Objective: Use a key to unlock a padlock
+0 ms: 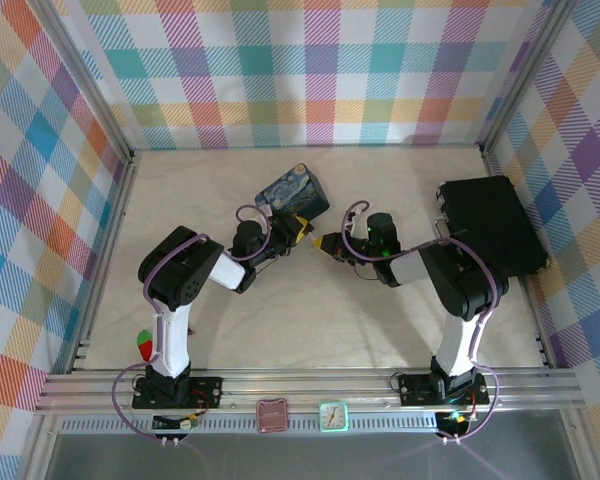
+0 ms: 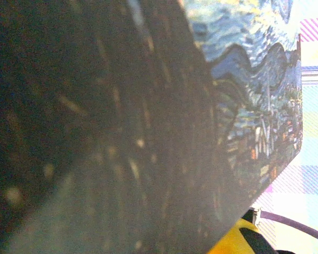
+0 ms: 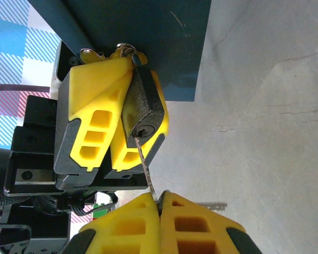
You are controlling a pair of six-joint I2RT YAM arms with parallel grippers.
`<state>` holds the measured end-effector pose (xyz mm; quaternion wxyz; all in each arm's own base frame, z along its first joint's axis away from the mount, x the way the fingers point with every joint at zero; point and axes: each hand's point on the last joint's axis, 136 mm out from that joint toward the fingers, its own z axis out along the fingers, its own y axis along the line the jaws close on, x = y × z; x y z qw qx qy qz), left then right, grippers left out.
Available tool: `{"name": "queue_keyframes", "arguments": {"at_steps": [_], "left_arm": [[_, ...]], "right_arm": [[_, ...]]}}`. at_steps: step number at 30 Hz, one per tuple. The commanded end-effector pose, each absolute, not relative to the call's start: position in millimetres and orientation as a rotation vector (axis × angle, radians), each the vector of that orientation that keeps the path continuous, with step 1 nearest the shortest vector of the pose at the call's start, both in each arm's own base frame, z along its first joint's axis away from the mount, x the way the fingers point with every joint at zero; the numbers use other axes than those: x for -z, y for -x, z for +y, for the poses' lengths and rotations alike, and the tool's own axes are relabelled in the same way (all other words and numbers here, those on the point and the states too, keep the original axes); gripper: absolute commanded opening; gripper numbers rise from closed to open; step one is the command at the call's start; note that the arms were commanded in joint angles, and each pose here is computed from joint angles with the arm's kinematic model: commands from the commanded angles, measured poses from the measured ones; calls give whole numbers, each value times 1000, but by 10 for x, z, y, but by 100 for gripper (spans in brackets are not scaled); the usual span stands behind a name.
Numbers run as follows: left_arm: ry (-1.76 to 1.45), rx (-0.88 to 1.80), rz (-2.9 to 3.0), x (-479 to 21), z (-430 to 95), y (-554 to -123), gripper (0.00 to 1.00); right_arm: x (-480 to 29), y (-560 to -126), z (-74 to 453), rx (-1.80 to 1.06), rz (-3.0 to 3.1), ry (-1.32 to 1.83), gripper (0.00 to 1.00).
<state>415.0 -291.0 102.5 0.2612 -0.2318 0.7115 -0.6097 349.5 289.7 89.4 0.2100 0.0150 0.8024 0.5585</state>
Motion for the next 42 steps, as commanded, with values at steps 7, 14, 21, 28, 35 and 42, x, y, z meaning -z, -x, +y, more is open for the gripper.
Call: {"name": "queue_keyframes", "arguments": {"at_steps": [7,14,21,28,35,42], "left_arm": [[574,1682,1930,-1176,-2923,-4080,0],[550,1651,1950,-1188,-2905,-4022,0],[561,1682,1942,-1163,-2947,-3980,0],[610,1638,1985,-996,-2925,-3975,0],[585,1586,2044,-981,-2984,-3981,0],[588,1579,2027,-1012,-3015,-3994,0]], "right_arm": [[-866,-3575,2937,-1430,2314,55,0],[-983,-3639,2960,-1386,2326,112,0],[-1070,-3759,2946,-1342,2286,96,0],[-1273,-3755,2898,-1307,2152,121,0],[-1210,-3787,2948,-1302,2224,150,0],[-1287,-3834,3046,-1404,2200,125,0]]}}
